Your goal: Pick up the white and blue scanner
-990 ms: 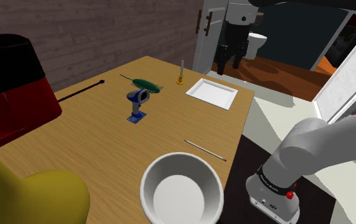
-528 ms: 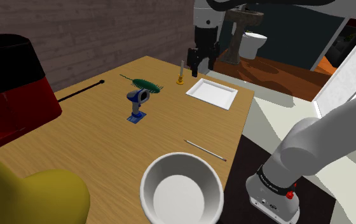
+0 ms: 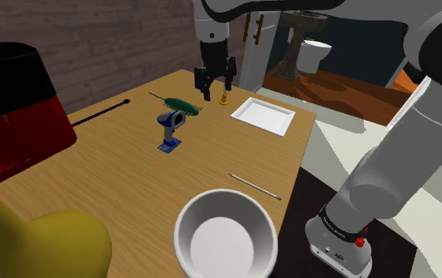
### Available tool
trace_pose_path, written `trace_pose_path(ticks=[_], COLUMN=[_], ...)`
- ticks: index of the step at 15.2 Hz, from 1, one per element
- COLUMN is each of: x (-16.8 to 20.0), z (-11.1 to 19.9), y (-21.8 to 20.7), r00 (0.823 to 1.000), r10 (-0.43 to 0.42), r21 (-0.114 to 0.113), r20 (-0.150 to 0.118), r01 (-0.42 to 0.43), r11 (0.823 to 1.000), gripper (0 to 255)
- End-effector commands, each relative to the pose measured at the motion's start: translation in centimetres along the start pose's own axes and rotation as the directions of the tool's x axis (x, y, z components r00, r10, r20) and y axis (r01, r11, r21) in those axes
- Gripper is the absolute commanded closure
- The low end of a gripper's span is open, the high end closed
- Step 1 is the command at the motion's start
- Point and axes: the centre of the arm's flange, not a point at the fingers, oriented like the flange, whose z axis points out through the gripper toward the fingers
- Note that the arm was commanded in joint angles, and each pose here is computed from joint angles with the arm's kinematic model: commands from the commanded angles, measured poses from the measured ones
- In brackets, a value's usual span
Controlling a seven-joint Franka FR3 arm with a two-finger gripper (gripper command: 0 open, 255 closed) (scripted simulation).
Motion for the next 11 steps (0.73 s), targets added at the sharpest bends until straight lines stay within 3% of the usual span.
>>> trace_pose_path(ticks=[1,11], x=[2.1,11.7], z=[0.4,2.7], y=[-1.8,-12.1], r00=[1.000,0.994], r10=[-0.013,-0.080], r21=[-0.008,-0.046], r20=[0.011,0.068], r01=[0.014,0.084], r11=[1.000,0.995], gripper=[0,0])
